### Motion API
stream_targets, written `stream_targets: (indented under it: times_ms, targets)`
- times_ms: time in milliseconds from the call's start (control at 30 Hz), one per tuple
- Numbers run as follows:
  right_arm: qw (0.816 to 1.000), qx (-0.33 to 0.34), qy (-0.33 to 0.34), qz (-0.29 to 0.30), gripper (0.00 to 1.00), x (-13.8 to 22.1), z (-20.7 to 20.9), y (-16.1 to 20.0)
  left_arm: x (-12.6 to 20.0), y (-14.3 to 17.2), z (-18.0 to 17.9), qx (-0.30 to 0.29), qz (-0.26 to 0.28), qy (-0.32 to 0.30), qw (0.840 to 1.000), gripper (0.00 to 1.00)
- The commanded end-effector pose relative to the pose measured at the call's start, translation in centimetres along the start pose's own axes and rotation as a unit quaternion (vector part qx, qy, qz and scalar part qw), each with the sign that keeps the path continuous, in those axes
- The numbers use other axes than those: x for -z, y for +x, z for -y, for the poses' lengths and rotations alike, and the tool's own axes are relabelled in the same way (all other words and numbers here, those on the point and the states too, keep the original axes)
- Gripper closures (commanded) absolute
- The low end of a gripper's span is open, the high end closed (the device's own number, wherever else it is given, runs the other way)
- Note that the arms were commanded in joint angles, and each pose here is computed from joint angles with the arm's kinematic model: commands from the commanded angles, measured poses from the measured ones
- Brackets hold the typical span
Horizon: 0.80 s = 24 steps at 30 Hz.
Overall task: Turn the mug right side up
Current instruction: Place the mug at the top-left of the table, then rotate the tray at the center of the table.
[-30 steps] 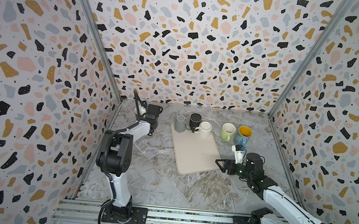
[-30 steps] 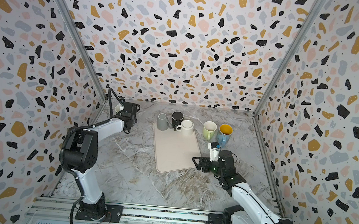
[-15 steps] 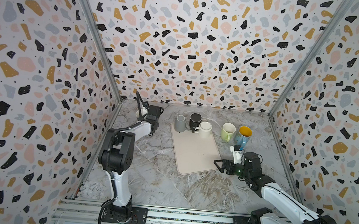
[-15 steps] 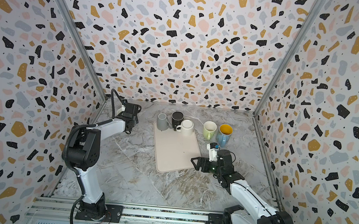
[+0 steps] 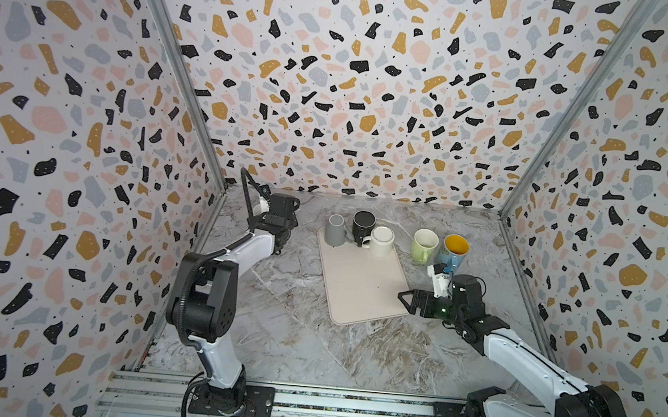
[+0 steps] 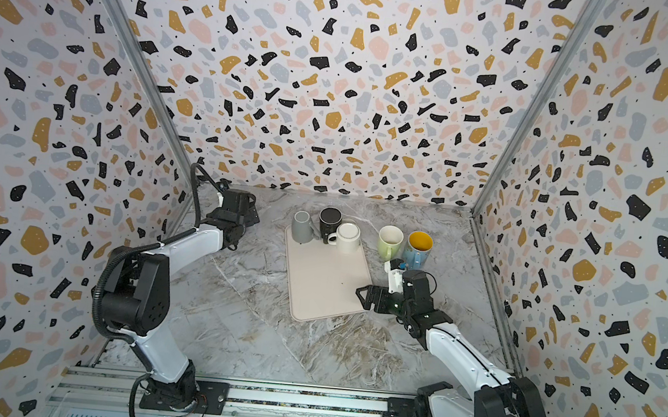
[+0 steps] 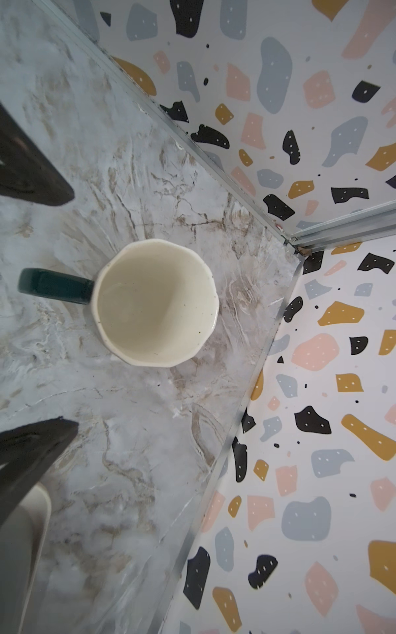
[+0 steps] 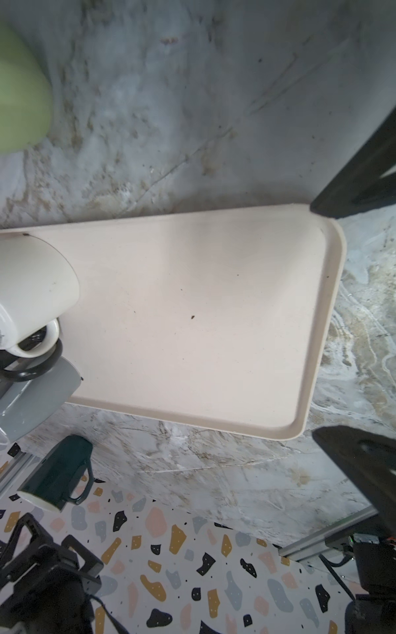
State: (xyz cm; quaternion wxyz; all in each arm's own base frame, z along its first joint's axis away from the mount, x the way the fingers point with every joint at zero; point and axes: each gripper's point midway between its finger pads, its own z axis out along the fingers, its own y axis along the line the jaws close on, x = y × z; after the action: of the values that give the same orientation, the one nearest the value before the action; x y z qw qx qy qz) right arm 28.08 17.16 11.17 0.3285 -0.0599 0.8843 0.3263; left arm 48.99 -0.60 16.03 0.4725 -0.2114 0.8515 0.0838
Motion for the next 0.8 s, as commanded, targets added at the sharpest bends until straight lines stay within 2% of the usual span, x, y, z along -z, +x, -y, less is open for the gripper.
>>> stream_targets:
  times_ms: [0,233,533,767]
  targets:
    - [0.999,0.012,0.036,0.002,0.05,0.3,0.9,-1.1,1.0,0.2,0.4,0.021,-0.011,0.031,0.999,0.0]
    - [0.997,0.011,0.077,-0.013,0.05,-0.4,2.5,-1.6,3.3,2.8,1.8,0.046,-0.037,0.107,0.992,0.0]
    - [0.99,0.026,0.137,-0.022,0.06,-1.2,4.7,-2.5,7.8,5.2,3.2,0.026,-0.042,0.16,0.986,0.0]
    - [0.987,0.026,0.157,-0.026,0.15,-2.0,5.8,-3.2,13.8,7.2,6.8,0.024,-0.044,0.27,0.961,0.0]
